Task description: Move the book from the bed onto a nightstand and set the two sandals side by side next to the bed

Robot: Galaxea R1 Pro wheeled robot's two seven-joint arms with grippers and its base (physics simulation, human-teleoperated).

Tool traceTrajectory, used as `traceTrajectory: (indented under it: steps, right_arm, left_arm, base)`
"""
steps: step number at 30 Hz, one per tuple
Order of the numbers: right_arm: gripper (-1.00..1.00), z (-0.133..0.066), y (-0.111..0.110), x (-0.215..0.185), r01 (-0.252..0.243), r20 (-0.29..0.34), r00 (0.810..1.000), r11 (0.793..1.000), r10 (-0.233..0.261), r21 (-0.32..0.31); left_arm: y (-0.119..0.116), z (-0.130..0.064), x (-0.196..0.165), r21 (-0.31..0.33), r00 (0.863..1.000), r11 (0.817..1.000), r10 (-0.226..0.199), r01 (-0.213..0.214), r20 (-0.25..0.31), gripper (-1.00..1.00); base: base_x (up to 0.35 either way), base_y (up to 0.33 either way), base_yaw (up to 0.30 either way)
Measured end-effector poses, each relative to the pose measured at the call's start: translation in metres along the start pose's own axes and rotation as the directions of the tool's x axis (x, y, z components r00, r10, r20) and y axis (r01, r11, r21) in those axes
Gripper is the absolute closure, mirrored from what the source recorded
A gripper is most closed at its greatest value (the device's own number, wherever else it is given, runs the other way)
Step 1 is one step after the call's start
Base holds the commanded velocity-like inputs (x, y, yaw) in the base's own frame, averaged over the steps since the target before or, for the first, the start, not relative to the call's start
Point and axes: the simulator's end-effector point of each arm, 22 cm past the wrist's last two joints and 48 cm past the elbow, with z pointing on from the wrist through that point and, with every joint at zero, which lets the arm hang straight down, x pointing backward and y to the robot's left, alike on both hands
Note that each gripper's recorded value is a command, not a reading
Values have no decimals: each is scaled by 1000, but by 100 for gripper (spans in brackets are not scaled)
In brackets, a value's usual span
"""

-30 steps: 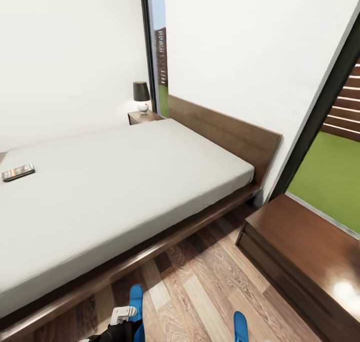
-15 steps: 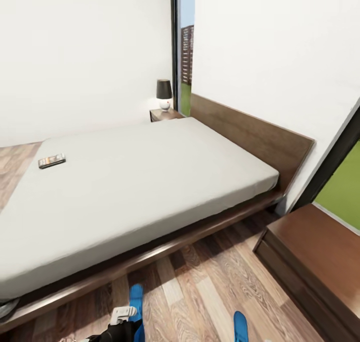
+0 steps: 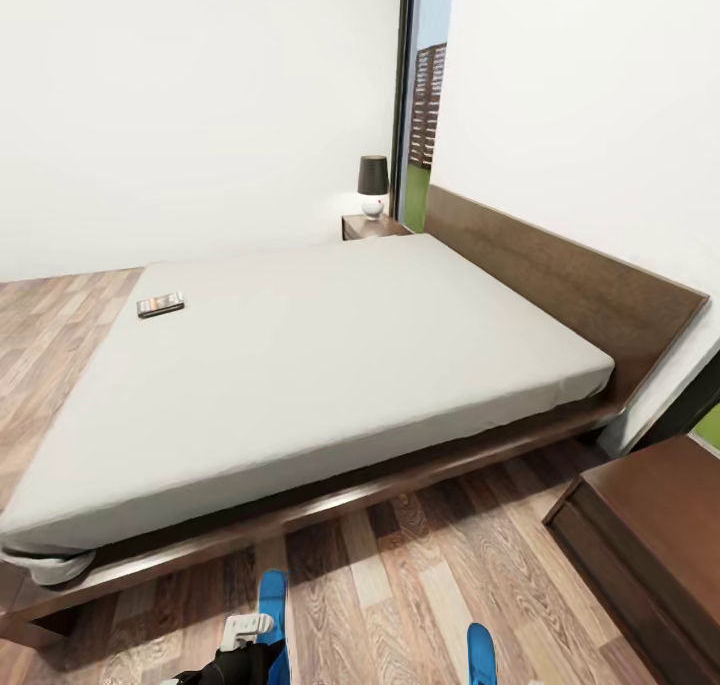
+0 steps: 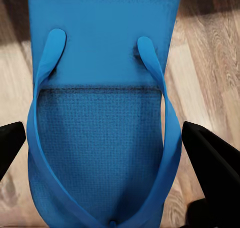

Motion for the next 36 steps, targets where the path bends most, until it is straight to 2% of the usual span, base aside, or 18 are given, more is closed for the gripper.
traceTrajectory:
  steps: [32,36]
  right_arm:
    - [100,2,-3,7,-9,-15,1000,1000,9,6]
    - [100,2,-3,7,-10,-15,1000,1000,10,4]
  left_arm:
    - [3,2,8,-3,1000,1000,-7,7,-16,100]
    - [3,2,8,-3,1000,1000,-8,8,-16,100]
  base:
    - [0,0,271]
    - [0,0,137]
